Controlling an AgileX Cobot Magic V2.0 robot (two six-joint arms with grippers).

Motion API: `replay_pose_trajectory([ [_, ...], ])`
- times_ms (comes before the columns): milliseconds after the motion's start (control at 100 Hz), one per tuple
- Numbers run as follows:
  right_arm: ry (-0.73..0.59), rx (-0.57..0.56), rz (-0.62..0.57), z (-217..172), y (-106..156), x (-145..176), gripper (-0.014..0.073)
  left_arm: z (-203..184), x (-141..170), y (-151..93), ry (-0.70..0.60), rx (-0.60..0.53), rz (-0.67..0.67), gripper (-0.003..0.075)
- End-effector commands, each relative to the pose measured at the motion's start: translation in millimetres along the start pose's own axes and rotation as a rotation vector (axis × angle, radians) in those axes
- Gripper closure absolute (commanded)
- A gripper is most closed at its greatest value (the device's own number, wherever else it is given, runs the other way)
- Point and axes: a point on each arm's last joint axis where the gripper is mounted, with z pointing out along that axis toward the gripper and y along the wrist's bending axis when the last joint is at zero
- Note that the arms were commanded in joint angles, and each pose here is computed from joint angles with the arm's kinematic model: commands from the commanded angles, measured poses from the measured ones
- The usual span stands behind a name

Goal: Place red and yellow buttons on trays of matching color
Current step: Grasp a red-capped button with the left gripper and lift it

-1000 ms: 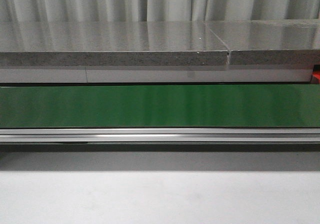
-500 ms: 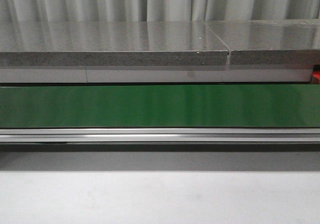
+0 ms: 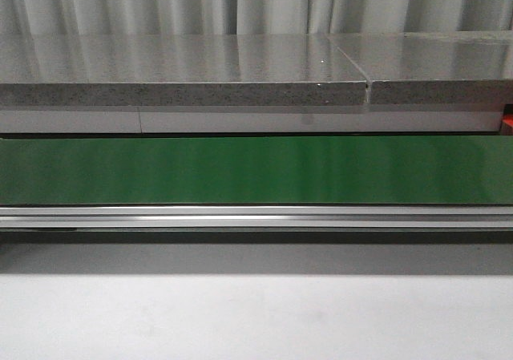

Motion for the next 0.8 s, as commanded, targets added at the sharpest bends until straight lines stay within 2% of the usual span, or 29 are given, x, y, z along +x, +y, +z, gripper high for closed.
replay_pose_trajectory([
  [0,-0.112,-0.005,-0.014,-2,0,-12,0.0663,-23,-10,1,-0.093,0.028,-0.013,0.0683],
  [200,-0.112,-0.005,-0.014,-2,0,-12,0.0663,-62,-9,7,-0.194,0.073,-0.014,0.0722],
  [460,-0.112,-0.005,-0.014,-2,0,-12,0.0663,-132,-21,3,-0.327,0.241,0.029,0.0721],
  [630,-0.112,-0.005,-0.014,-2,0,-12,0.0663,-157,-33,-12,-0.369,0.352,0.085,0.0721],
  [790,-0.112,-0.005,-0.014,-2,0,-12,0.0663,-161,-39,-42,-0.364,0.404,0.177,0.0721],
])
